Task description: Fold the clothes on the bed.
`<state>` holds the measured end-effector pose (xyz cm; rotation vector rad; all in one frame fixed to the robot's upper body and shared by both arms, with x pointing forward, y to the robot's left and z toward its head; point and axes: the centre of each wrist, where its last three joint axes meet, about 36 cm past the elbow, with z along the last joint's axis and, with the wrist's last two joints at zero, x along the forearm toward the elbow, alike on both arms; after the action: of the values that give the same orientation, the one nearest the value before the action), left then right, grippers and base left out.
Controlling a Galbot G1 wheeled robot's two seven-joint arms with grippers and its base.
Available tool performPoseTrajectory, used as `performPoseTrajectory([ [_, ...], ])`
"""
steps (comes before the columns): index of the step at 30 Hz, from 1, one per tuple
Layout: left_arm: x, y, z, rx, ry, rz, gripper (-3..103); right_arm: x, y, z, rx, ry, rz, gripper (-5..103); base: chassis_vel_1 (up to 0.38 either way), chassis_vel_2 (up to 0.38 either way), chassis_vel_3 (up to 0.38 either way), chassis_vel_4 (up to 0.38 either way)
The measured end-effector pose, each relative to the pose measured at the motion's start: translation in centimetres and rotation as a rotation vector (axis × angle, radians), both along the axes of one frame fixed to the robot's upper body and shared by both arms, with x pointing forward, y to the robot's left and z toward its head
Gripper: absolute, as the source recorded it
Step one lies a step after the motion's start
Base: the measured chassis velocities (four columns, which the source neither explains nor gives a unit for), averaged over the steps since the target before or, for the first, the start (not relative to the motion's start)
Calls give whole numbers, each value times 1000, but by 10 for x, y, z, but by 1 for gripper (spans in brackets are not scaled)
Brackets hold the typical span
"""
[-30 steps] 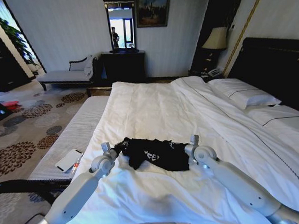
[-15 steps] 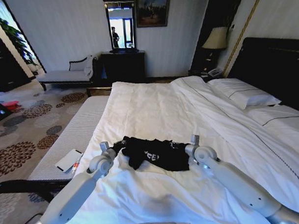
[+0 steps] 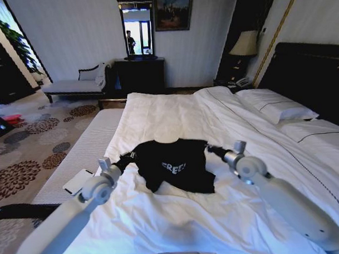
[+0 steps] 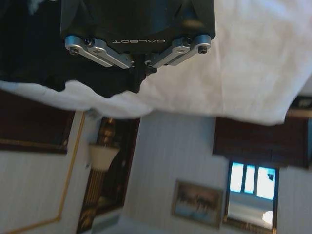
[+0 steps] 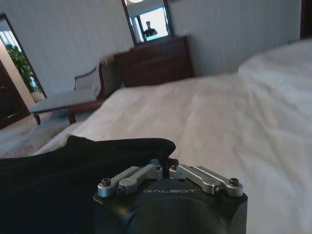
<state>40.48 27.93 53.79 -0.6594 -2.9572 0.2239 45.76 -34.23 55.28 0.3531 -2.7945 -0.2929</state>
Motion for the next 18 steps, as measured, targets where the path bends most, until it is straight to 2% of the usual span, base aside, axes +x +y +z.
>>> performPoseTrajectory([
  [1,0,0,0,0,0,0,0,0,0,0,0,0,0,1,0,0,0,0],
  [5,-9,9,44,-2,-96,-9,0,-2,-4,40,-18,-100,4,1,0,0,0,0],
  [11,-13,15,73,-3,-150,-6,0,-4,-1,81,-15,-183,15,1,0,0,0,0],
  [16,-3,23,97,1,-193,8,0,-2,-1,116,-7,-246,11,1,0,0,0,0],
  [18,12,31,118,-4,-224,26,0,3,-5,136,10,-269,-3,1,0,0,0,0],
])
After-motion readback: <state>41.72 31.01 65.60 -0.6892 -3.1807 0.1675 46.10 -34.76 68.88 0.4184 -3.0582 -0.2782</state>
